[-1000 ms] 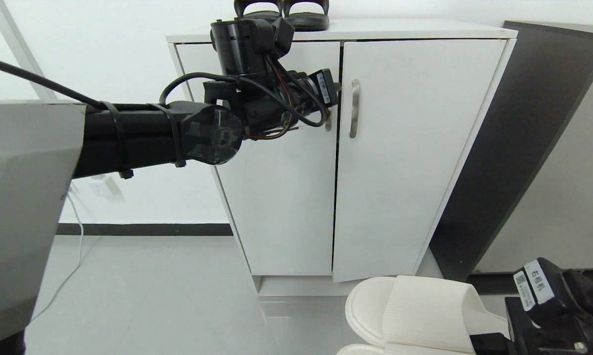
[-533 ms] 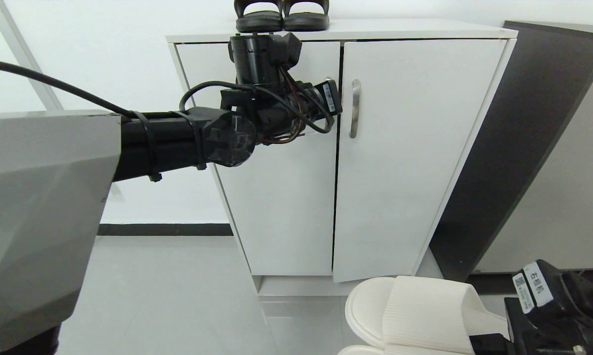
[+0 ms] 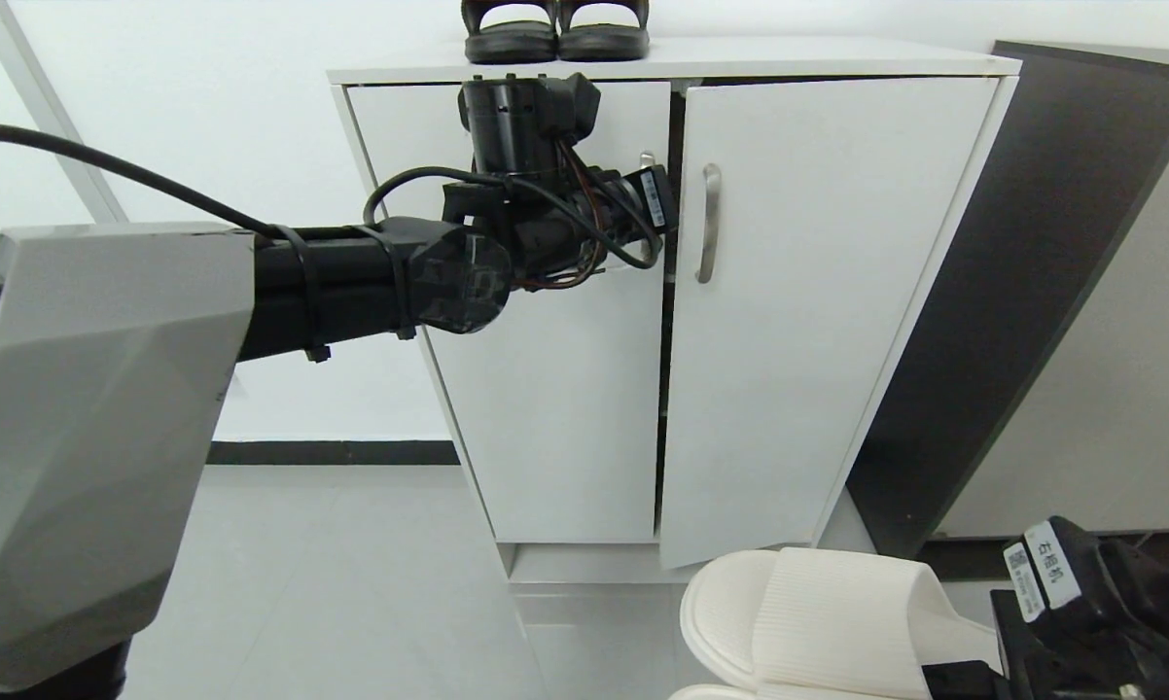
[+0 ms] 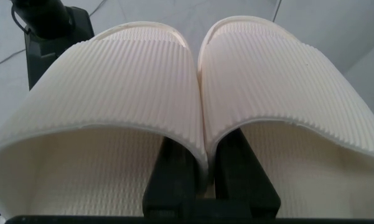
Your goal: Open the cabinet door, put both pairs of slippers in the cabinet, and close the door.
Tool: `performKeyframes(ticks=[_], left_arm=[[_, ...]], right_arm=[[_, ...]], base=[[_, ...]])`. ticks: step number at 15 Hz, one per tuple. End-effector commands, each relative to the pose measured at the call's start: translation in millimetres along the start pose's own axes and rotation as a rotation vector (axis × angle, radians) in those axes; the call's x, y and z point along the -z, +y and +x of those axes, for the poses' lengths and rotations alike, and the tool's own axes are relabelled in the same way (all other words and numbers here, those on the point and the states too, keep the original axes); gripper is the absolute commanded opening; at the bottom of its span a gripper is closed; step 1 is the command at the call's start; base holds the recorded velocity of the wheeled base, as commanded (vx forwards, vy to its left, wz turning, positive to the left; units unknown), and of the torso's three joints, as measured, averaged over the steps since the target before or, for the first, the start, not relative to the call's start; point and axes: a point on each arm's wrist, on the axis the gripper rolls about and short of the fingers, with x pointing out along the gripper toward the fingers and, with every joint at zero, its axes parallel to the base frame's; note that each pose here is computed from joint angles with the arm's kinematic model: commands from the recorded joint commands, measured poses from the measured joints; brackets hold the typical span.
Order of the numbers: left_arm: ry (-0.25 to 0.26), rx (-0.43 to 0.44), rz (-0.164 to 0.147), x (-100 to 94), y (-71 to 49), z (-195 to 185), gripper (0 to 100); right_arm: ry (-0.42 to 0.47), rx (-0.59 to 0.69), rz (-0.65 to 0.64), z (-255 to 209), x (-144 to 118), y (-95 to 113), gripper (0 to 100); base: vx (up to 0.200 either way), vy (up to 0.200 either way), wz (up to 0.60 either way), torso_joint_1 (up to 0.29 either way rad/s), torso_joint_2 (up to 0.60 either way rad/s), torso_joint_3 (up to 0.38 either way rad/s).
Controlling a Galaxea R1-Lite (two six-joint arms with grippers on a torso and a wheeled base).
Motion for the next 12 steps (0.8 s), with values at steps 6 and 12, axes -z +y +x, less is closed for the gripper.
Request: performKeyframes(ticks=[6,12], left_arm=[[0.017,0.181,-0.013,3.2,-76.1,-49,0],[0.008,0.143,-0.024,8.9,-49.6,-65,0]], right_arm=[[0.013,-0.008,-0.029,0,4,1,0],[0.013,-0.041,-0.044,0,5,7,0]], base=[[0.0,0.0,0.0,0.0,0.0,0.0],[0.0,0.0,0.0,0.0,0.0,0.0]])
